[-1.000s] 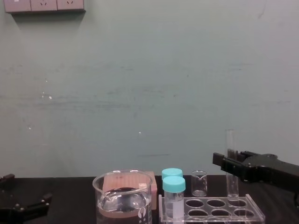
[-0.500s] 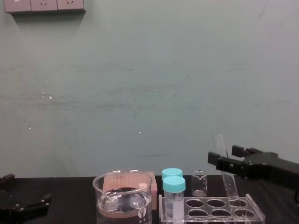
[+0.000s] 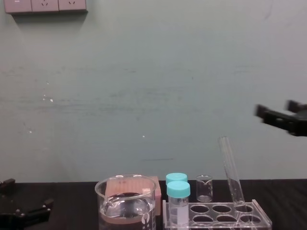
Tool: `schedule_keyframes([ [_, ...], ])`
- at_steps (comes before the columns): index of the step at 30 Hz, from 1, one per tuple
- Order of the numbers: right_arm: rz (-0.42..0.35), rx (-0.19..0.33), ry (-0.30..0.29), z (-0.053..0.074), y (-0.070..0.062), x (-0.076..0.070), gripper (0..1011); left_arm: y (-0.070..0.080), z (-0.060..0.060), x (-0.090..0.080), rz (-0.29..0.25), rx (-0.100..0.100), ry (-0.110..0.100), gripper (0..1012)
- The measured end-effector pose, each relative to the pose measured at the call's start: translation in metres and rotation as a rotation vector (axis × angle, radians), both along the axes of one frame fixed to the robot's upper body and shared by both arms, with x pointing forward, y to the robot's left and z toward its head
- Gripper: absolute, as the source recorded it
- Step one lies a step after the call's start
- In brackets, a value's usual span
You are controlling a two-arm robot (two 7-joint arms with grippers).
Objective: Hold the test tube with one hand and immerse one end into the beaker, then return it to the test tube rack.
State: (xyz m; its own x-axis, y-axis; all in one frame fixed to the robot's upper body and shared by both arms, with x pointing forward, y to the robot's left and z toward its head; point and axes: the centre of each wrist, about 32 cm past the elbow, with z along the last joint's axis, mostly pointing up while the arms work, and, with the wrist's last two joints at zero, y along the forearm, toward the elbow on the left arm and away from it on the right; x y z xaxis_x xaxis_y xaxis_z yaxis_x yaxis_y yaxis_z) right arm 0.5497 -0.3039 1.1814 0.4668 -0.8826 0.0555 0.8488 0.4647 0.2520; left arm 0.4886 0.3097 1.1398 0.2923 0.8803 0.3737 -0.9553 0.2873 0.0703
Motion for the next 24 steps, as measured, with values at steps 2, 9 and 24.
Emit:
schedule_keyframes([
  [2, -0.073, -0.008, 0.009, -0.003, -0.004, -0.004, 1003, 0.0, 0.0, 0.0, 0.0, 0.0, 0.0, 1000],
  [9, -0.254, -0.022, 0.118, -0.028, -0.005, -0.017, 1003, 0.0, 0.0, 0.0, 0.0, 0.0, 0.0, 1000],
  [24, -0.193, -0.068, 0.277, -0.05, 0.005, -0.018, 1003, 0.0, 0.0, 0.0, 0.0, 0.0, 0.0, 1000],
])
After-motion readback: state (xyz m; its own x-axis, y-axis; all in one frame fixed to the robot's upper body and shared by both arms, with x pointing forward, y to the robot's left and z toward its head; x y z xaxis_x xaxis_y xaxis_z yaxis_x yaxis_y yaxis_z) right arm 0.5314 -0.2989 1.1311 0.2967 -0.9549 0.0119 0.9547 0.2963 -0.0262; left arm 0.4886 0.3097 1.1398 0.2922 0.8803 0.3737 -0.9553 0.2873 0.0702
